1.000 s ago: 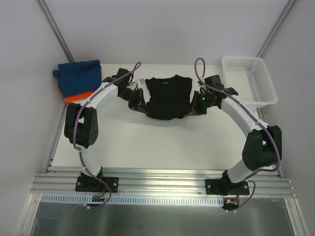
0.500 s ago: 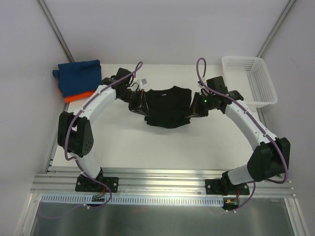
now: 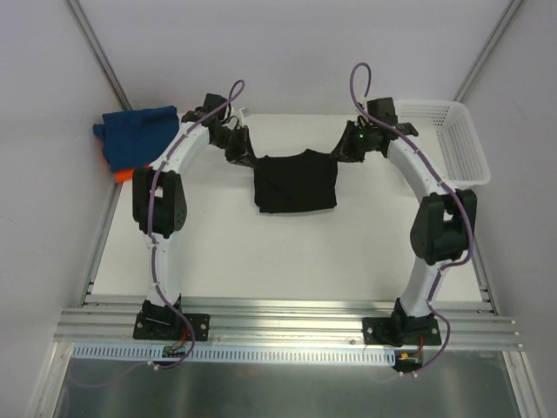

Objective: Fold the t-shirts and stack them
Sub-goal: Fold the tshirt

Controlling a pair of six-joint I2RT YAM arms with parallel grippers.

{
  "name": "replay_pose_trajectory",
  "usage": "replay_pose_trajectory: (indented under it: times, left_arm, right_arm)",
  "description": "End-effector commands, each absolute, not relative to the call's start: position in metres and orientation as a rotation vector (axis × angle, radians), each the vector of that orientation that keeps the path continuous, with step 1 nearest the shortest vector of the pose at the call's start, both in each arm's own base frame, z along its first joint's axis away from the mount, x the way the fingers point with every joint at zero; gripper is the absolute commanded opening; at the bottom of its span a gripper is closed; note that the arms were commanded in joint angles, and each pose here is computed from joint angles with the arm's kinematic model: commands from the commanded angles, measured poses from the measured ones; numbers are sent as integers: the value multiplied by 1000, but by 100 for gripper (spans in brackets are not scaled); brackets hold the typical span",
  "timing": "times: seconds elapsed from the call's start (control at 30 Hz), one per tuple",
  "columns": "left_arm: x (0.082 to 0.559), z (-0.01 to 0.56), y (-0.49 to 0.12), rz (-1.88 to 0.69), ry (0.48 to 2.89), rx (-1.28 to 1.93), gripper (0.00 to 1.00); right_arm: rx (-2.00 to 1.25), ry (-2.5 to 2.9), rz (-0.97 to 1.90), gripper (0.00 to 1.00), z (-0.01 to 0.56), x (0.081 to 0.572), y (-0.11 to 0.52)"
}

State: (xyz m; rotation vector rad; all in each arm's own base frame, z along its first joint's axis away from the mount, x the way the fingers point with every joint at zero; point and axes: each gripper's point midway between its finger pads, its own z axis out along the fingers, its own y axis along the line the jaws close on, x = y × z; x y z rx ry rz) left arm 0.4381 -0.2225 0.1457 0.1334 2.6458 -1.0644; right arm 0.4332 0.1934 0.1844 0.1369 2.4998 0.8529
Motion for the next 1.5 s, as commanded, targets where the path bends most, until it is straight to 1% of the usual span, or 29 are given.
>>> replay_pose_trajectory:
  times: [0.0, 0.07, 0.1, 0.13, 0.2, 0.23, 0.3, 0.33, 0.37, 0.57, 0.63, 0.67, 0.7, 0.73, 0.77, 0.8, 0.83, 0.87, 0.9, 0.93, 0.97, 1.0, 1.03, 1.07, 1.13, 1.47]
  left_arm:
    - [480, 116, -214, -980, 2628, 136, 0]
    - [500, 113, -213, -952, 2593, 145, 0]
    - [506, 94, -212, -946, 2618, 124, 0]
    - [516, 96, -213, -941, 2589, 128, 0]
    - [526, 77, -214, -944, 2595, 117, 0]
    - [535, 82, -216, -943, 2561, 132, 0]
    - [548, 71, -215, -923, 2545, 125, 0]
    - [556, 77, -215, -909, 2516, 128, 0]
    - [564, 78, -213, -882, 2494, 122, 0]
    - [588, 87, -207, -839, 2419, 85, 1]
    - [598, 91, -204, -803, 2385, 86, 41]
    - [602, 92, -203, -786, 2374, 82, 58]
    - [606, 95, -201, -761, 2359, 81, 73]
    - [608, 100, -201, -750, 2345, 83, 99]
    - [609, 109, -201, -744, 2328, 91, 99]
    - [609, 115, -203, -739, 2315, 108, 99]
    - [609, 120, -201, -721, 2309, 110, 99]
    - [606, 140, -202, -715, 2282, 120, 99]
    - [603, 149, -201, -709, 2273, 129, 99]
    - [595, 146, -200, -708, 2296, 119, 99]
    - [588, 165, -199, -713, 2277, 119, 99]
    - [583, 167, -198, -720, 2287, 115, 99]
    - [572, 158, -198, -736, 2325, 112, 99]
    - [566, 166, -198, -746, 2323, 115, 99]
    - [555, 155, -197, -760, 2371, 95, 99]
    - [522, 119, -200, -854, 2521, -3, 99]
  right_arm:
    - [143, 2472, 836, 0, 159, 481, 195]
    - [134, 2446, 838, 0, 157, 503, 199]
    - [147, 2485, 835, 0, 131, 511, 201]
    - [128, 2443, 845, 0, 137, 525, 205]
    - [124, 2448, 839, 0, 123, 538, 208]
    - [129, 2458, 839, 0, 108, 546, 209]
    - [119, 2418, 839, 0, 114, 561, 212]
    - [123, 2422, 836, 1, 105, 565, 212]
    - [116, 2398, 833, 0, 112, 571, 213]
    - [119, 2359, 812, 1, 114, 585, 212]
    - [118, 2352, 788, 1, 113, 589, 210]
    - [123, 2355, 766, 1, 109, 591, 208]
    - [126, 2347, 750, 1, 111, 595, 207]
    - [119, 2351, 722, 12, 110, 595, 204]
    - [111, 2348, 695, 48, 111, 596, 202]
    - [100, 2335, 693, 59, 119, 596, 203]
    - [97, 2336, 693, 66, 122, 594, 204]
    - [94, 2328, 689, 73, 129, 592, 203]
    - [84, 2299, 693, 76, 149, 589, 204]
    - [86, 2304, 696, 76, 152, 583, 204]
    - [92, 2300, 709, 77, 159, 579, 205]
    - [94, 2298, 716, 77, 164, 575, 206]
    - [81, 2271, 738, 77, 183, 568, 208]
    - [88, 2286, 747, 76, 180, 562, 210]
    - [84, 2284, 766, 76, 189, 553, 215]
    - [75, 2358, 871, 73, 181, 518, 252]
